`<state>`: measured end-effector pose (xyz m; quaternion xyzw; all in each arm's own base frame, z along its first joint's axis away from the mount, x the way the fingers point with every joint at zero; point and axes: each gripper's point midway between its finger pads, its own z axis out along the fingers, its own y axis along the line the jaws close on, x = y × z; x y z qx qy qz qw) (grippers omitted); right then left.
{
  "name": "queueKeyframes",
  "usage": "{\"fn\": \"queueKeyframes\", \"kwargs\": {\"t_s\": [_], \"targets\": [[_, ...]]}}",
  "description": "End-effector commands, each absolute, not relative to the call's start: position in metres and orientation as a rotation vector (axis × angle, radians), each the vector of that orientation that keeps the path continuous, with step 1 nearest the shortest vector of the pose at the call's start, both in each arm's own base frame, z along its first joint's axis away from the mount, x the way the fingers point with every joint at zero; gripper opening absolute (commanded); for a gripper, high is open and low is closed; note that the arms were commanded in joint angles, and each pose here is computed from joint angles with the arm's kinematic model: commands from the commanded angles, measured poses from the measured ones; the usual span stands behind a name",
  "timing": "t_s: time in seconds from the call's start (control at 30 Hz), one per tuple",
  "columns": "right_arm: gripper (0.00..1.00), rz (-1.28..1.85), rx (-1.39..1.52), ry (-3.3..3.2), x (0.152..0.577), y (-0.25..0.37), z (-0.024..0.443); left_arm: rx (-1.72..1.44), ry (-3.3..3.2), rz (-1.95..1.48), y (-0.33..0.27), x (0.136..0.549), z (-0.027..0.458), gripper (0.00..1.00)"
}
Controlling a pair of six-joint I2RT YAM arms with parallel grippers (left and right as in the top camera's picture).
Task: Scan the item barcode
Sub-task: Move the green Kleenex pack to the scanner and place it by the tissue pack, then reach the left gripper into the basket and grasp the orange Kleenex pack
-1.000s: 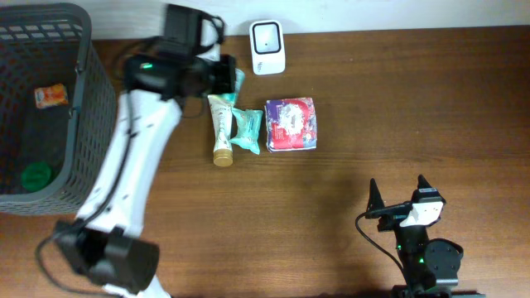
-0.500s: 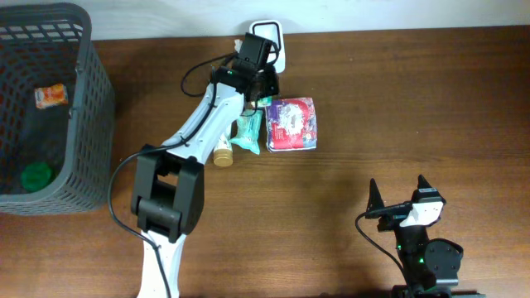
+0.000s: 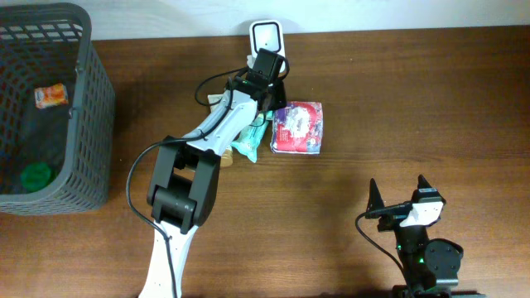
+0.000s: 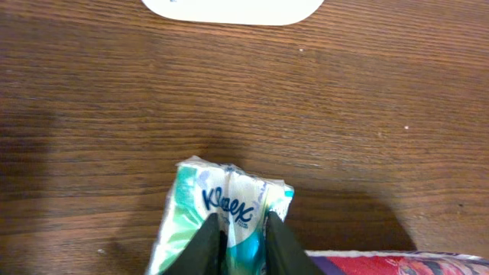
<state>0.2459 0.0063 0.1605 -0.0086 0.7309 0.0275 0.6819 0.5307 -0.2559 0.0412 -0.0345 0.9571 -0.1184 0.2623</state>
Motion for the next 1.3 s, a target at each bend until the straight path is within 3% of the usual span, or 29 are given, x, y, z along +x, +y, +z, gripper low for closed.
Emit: {"fn": "queueKeyframes", "kwargs": {"t_s": [0.0,0.1,0.13,0.17,0.27,0.37,0.4,0.57,0.63,0.8,0.9,1.2,1.27], "targets": [[0.99,0.065,-0.021,1.643,0.246,0.008,0.157,-0.096,2.555,-0.371,-0.257,0.535,0.064,0.44],[0.99,0.065,-0.021,1.643,0.246,0.008,0.157,-0.116,2.497,-0.394,-0.248,0.541,0.097,0.56],[0.99,0.065,-0.021,1.643,0.246,0.007,0.157,-0.129,2.470,-0.402,-0.242,0.544,0.114,0.75],[0.99,0.065,-0.021,1.643,0.246,0.008,0.157,-0.141,2.451,-0.406,-0.235,0.545,0.128,0.80],[0.99,0.065,-0.021,1.643,0.246,0.008,0.157,-0.210,2.380,-0.406,-0.195,0.537,0.195,0.88],[0.99,0.065,-0.021,1.643,0.246,0.008,0.157,-0.294,2.254,-0.409,-0.142,0.524,0.274,0.88],[0.99,0.065,-0.021,1.643,0.246,0.007,0.157,-0.331,2.200,-0.403,-0.118,0.515,0.304,0.99],[0.98,0.065,-0.021,1.643,0.246,0.008,0.157,-0.591,1.946,-0.272,0.028,0.468,0.400,0.99],[0.99,0.065,-0.021,1.643,0.246,0.008,0.157,-0.704,1.879,-0.195,0.086,0.455,0.409,0.99],[0.99,0.065,-0.021,1.643,0.246,0.008,0.157,-0.974,1.801,-0.012,0.213,0.430,0.386,0.99],[0.99,0.065,-0.021,1.643,0.246,0.008,0.157,-1.078,1.819,0.065,0.253,0.430,0.353,0.99],[0.99,0.065,-0.021,1.643,0.246,0.008,0.157,-1.231,2.044,0.086,0.291,0.477,0.198,1.00],[0.99,0.065,-0.021,1.643,0.246,0.008,0.157,-1.245,2.069,0.087,0.295,0.484,0.174,0.86]]}}
